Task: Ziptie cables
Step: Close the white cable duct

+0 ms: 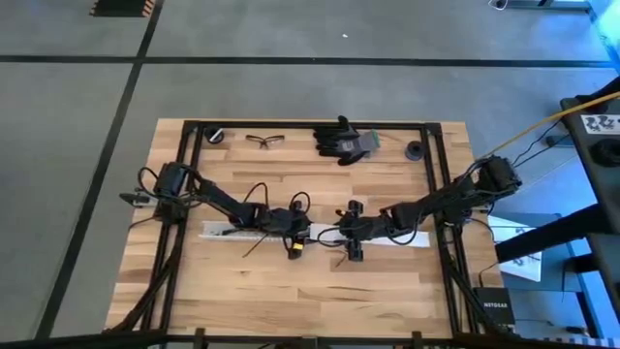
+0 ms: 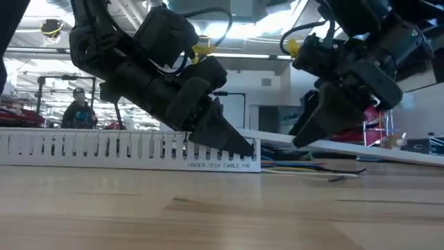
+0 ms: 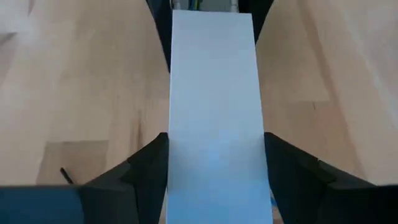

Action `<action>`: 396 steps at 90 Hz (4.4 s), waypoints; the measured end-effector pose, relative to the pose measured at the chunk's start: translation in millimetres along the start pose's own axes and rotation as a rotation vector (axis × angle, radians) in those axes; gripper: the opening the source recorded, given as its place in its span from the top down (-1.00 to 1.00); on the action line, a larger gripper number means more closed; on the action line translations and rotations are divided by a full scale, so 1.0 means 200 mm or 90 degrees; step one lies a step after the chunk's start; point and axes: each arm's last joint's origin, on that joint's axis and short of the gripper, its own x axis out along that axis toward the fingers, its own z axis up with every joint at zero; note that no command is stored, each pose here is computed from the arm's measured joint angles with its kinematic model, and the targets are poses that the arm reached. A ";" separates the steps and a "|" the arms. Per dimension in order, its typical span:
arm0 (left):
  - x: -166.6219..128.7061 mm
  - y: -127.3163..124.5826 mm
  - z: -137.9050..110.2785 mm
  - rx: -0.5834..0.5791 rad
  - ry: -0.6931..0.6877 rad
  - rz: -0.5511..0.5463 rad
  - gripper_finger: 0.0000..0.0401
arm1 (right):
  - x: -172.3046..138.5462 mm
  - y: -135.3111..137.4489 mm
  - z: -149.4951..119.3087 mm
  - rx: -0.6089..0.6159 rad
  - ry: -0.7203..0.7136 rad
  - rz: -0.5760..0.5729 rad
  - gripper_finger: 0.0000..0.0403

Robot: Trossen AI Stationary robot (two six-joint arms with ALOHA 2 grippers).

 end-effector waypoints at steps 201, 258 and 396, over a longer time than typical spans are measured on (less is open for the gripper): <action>-0.16 0.03 0.07 -0.052 0.136 0.032 -0.42 | 0.05 0.03 0.08 -0.038 -0.031 0.001 -0.04; -0.19 0.00 0.02 -0.098 0.215 0.041 -0.42 | 0.13 0.04 0.18 -0.040 -0.090 0.014 0.26; -0.38 0.03 0.23 -0.059 0.164 0.051 -0.42 | 0.08 -0.03 0.34 -0.058 0.010 0.032 -0.60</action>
